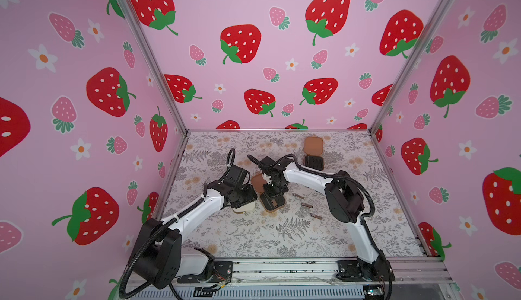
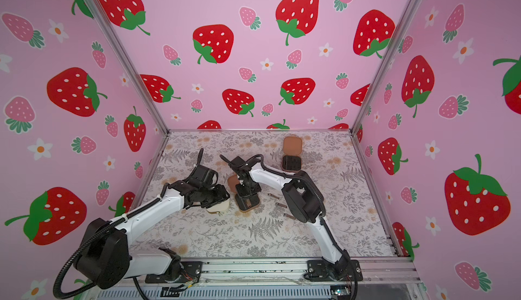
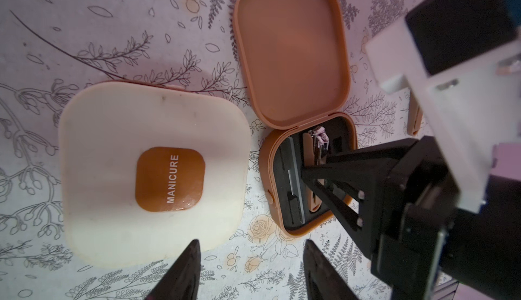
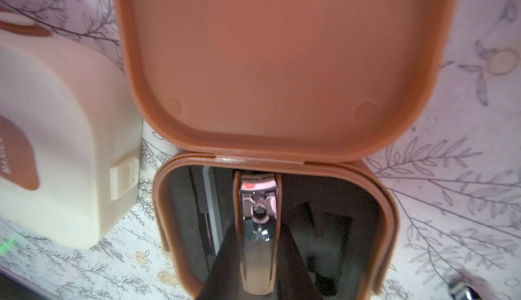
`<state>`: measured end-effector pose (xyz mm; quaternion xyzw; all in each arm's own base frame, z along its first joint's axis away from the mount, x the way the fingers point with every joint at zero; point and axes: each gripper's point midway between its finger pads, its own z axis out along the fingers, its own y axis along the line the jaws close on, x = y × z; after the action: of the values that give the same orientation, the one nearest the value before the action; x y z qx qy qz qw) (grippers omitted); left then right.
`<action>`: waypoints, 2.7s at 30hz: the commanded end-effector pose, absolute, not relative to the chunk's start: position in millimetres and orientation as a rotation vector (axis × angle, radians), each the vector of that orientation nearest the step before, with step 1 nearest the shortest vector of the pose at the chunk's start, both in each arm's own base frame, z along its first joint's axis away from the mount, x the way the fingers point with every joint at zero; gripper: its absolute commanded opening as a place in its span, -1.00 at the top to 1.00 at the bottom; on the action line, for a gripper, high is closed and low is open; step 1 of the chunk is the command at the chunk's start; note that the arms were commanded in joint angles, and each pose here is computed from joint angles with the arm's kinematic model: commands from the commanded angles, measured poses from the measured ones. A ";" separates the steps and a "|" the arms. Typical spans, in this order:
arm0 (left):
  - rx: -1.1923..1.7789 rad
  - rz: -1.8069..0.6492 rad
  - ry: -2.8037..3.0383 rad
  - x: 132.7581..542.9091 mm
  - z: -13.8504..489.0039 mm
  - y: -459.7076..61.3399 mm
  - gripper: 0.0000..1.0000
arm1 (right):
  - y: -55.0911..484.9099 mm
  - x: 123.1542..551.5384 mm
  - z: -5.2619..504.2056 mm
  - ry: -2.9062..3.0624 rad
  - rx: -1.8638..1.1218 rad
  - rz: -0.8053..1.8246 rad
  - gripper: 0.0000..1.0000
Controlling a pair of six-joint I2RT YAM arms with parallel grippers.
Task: Organize nail clipper sets
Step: Place the nail clipper in the storage box.
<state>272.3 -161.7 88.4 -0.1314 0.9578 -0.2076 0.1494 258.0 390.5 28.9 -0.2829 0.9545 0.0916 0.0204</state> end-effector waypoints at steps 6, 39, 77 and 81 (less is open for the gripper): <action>-0.388 -0.591 2.781 267.6 78.1 -160.1 -0.19 | 330.9 230.4 -23.2 3.086 -1.101 -0.225 0.68; -0.331 -0.682 2.790 272.9 88.0 -179.8 1.00 | 381.1 241.3 83.3 2.887 -1.051 0.202 0.24; -0.479 -0.536 2.753 279.3 61.0 -173.9 1.00 | 405.4 270.8 57.5 2.845 -0.977 0.578 0.65; -0.497 -0.524 2.738 277.8 65.4 -164.8 1.00 | 404.2 268.6 52.7 2.858 -0.979 0.572 0.66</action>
<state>281.1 -179.5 67.7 -0.1583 0.9539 -0.2068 0.1490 273.2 406.8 62.8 -0.3169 0.9283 0.1879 0.0492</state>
